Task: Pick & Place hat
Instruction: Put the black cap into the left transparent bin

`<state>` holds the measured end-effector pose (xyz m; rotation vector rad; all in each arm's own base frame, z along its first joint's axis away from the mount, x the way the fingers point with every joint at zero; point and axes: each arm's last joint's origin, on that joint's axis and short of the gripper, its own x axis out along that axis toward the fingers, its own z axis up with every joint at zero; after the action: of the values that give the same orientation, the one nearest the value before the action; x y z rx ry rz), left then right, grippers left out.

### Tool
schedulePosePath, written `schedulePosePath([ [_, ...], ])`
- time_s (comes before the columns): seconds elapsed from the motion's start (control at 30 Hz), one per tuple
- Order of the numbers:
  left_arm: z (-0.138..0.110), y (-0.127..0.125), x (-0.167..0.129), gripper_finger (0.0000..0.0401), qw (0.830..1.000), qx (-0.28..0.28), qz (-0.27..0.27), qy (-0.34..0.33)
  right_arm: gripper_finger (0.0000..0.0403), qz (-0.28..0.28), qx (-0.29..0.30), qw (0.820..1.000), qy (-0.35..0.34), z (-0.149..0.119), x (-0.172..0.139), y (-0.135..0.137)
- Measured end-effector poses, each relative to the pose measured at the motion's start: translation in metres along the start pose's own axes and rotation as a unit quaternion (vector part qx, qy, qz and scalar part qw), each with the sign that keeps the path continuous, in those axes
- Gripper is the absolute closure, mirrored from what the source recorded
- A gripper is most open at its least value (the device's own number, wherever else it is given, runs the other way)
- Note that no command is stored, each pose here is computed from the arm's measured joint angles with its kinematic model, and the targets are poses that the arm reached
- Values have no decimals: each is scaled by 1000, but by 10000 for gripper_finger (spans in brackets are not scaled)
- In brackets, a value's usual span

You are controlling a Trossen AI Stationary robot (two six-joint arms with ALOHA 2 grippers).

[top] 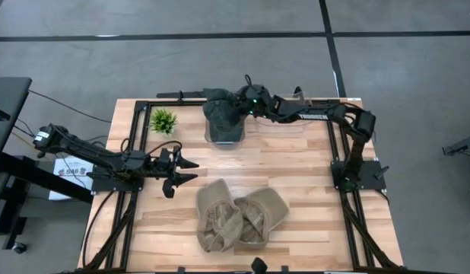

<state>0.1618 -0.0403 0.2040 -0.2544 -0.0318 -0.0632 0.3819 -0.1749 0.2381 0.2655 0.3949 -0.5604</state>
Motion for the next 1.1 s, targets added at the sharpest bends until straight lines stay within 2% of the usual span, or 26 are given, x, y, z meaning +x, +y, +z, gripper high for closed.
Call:
schedulePosePath([
  [0.23,-1,0,0,215,1000,1,1,6,403,-7,-12,1000,19,1,10,-2],
  [0.43,-2,0,0,215,1000,2,2,11,403,-7,-18,1000,-11,19,-9,5],
  [0.63,-3,1,0,215,1000,3,3,15,403,-58,-33,998,-20,33,-38,13],
  [0.77,-3,1,0,215,1000,3,3,15,403,-134,-47,990,4,29,-49,17],
  [0.87,-3,1,0,215,1000,3,3,15,403,-165,-47,985,22,23,-49,17],
  [1.1,-3,1,0,215,1000,3,3,14,403,-175,-33,983,42,6,-24,10],
])
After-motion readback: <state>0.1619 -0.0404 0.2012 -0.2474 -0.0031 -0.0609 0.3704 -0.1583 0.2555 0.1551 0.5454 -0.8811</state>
